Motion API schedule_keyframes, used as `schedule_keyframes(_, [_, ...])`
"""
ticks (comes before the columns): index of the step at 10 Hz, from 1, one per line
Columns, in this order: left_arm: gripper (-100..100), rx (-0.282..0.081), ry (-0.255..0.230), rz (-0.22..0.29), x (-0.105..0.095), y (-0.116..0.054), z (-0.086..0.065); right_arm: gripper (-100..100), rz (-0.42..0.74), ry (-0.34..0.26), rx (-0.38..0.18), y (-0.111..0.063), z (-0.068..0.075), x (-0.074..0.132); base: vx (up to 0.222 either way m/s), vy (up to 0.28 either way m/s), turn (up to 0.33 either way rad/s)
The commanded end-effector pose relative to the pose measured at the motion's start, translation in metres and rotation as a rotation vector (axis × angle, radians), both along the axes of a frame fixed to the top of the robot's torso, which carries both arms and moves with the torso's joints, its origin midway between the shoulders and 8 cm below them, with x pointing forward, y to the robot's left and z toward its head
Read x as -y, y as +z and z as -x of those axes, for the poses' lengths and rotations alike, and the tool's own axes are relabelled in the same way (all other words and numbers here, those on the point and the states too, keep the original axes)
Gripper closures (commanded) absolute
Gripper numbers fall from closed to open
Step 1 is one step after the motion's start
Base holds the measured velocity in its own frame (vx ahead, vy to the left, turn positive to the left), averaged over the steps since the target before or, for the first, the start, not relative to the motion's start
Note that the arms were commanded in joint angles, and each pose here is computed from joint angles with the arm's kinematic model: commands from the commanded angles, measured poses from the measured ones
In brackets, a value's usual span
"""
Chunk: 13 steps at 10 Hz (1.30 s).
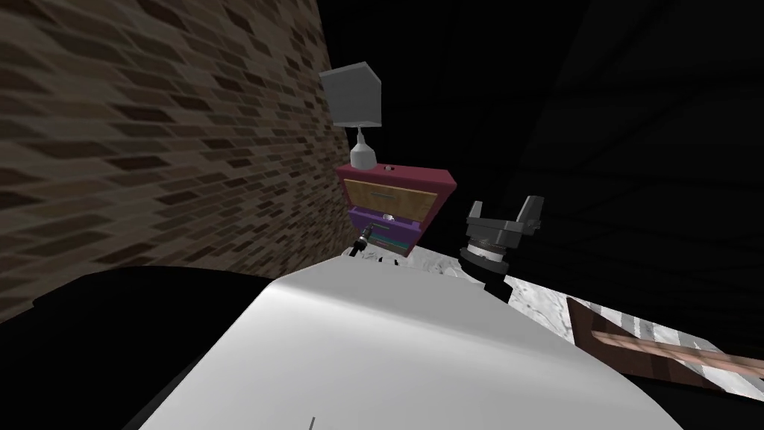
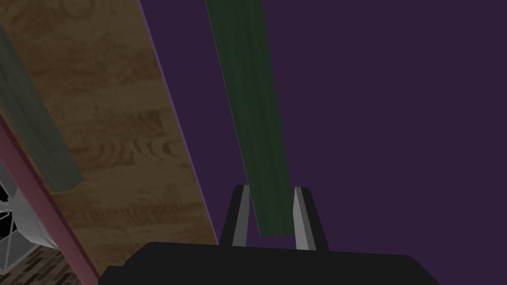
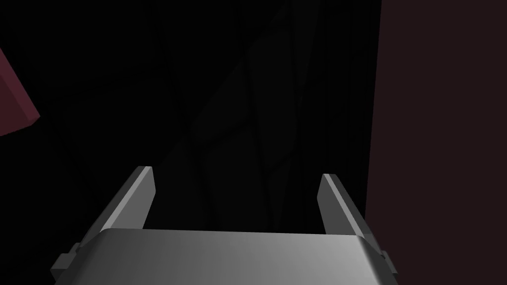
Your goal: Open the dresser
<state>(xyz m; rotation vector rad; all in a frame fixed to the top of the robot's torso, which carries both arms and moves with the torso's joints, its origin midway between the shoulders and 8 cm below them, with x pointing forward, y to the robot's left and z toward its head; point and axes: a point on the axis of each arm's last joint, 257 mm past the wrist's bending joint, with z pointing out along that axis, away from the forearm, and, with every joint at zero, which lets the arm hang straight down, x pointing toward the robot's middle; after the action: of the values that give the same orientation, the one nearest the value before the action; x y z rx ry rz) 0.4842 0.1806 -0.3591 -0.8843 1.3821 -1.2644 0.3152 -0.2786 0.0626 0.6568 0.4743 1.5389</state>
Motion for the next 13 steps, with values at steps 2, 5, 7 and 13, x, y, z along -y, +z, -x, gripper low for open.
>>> schedule_keyframes(2, [100,0.002,0.058,0.003,-0.016,-0.001,0.01,0,0.0,0.0,0.0,0.0,0.0,0.0,-0.054,0.048,-0.277])
schedule_keyframes(5, [100,0.0,0.15,0.004,-0.044,-0.003,0.027,0,0.0,0.0,0.0,0.0,0.0,0.0,-0.129,0.072,-0.304])
schedule_keyframes(7, [-100,0.002,0.158,0.007,-0.049,0.008,0.01,0,0.0,0.0,0.0,0.0,0.0,0.0,-0.11,0.023,-0.145])
schedule_keyframes(13, [-100,0.002,0.149,0.009,-0.046,0.04,-0.041,0,0.0,0.0,0.0,0.0,0.0,0.0,-0.084,-0.011,0.025])
